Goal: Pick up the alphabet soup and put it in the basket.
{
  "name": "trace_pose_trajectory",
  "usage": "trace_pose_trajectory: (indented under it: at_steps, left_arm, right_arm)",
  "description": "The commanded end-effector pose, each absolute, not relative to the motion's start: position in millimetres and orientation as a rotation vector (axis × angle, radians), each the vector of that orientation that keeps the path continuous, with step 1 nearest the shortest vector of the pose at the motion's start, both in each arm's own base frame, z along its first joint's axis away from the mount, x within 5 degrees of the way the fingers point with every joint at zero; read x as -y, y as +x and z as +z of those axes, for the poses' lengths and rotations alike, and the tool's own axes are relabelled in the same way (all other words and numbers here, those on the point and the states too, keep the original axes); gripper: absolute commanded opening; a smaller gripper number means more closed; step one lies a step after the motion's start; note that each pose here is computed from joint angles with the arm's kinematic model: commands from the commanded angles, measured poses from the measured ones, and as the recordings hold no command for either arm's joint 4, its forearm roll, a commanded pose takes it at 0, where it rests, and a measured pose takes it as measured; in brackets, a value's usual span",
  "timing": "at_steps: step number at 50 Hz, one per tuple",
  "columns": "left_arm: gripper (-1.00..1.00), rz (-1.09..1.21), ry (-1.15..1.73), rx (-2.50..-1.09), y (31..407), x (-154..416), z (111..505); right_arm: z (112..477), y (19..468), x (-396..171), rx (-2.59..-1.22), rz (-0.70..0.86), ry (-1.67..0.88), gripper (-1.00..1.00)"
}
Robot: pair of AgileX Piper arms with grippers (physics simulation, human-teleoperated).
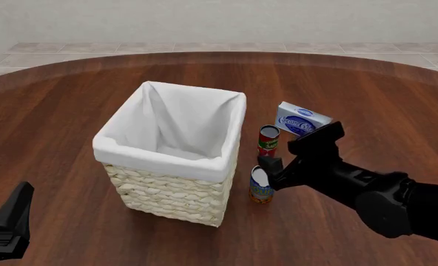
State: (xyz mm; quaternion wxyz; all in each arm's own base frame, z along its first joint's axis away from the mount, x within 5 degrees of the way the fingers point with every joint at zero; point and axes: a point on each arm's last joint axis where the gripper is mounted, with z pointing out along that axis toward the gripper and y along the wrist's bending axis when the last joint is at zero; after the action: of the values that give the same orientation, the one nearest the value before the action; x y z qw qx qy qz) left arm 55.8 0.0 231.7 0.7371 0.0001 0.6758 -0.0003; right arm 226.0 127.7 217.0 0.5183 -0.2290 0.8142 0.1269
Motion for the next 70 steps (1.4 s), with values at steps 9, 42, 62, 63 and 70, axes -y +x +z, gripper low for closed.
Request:
trace_pose_trajectory:
  at_steps: [9,42,62,63,70]
  left_arm:
    - [1.0,-0.001,0.0,-1.484,55.8,0.0,231.7]
    - [1.0,-0.001,0.0,-1.484,55.8,0.0,231.7]
    - [1.0,-0.001,0.0,-1.484,55.8,0.0,231.7]
    - [1.0,-0.001,0.0,-1.484,55.8,0.0,231.7]
    - [1.0,-0.001,0.0,-1.484,55.7,0.0,231.8]
  right_arm:
    - [206.2,227.7,-131.6,-1.972,0.316,-0.55,1.0]
    - [194.4,229.5,-130.9,-1.993,0.318,-0.535,1.0]
    - [186.2,232.6,-132.0,-2.006,0.317,-0.532,1.0]
    - [185.9,233.0,-132.0,-2.007,0.317,-0.53,1.0]
    - [183.6,234.1,-132.7,-2.012,0.319,-0.527,1.0]
